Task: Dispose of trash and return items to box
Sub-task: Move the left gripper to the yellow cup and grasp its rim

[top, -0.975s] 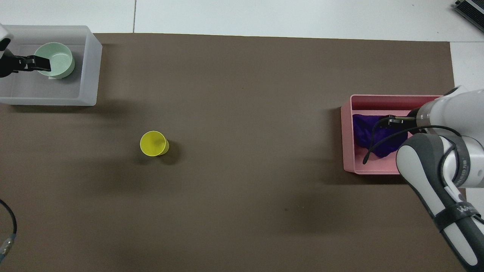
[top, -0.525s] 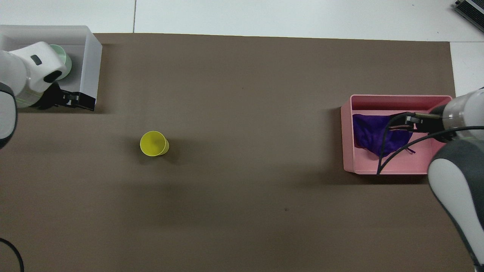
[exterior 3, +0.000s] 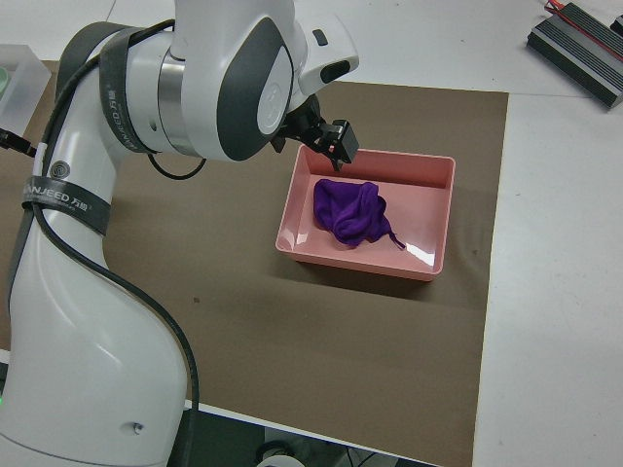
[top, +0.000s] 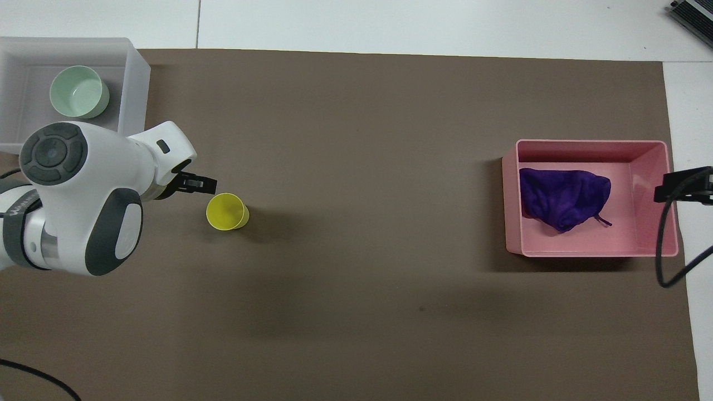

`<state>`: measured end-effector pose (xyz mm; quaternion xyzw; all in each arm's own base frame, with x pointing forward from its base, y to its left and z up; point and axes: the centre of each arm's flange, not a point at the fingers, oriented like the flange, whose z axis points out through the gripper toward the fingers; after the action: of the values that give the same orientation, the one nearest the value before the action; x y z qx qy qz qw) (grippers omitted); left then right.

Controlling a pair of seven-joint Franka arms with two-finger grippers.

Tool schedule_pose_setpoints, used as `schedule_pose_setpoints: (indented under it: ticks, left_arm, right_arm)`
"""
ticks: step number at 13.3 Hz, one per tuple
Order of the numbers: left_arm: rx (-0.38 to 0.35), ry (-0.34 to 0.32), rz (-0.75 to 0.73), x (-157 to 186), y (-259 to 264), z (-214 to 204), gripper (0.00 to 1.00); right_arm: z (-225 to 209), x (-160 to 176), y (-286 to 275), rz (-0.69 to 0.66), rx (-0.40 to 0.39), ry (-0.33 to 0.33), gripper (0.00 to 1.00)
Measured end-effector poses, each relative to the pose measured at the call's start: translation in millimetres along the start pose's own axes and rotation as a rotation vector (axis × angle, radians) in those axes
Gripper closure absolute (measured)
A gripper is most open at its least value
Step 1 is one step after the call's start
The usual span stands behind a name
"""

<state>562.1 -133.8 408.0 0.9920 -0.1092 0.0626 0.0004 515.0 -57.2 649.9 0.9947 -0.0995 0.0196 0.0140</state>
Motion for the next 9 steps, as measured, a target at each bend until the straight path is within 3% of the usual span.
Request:
schedule_pose_setpoints:
  ticks: [5, 9]
  left_arm:
    - [0.0, 0.024, -0.002, -12, -2, 23, 0.23]
    - [-0.005, -0.003, 0.029, -24, 16, 38, 0.22]
  right_arm:
    - [7, 2, -4, -0.038, 0.001, -0.014, 0.0]
    - [11, 5, -2, -0.038, 0.007, -0.019, 0.0]
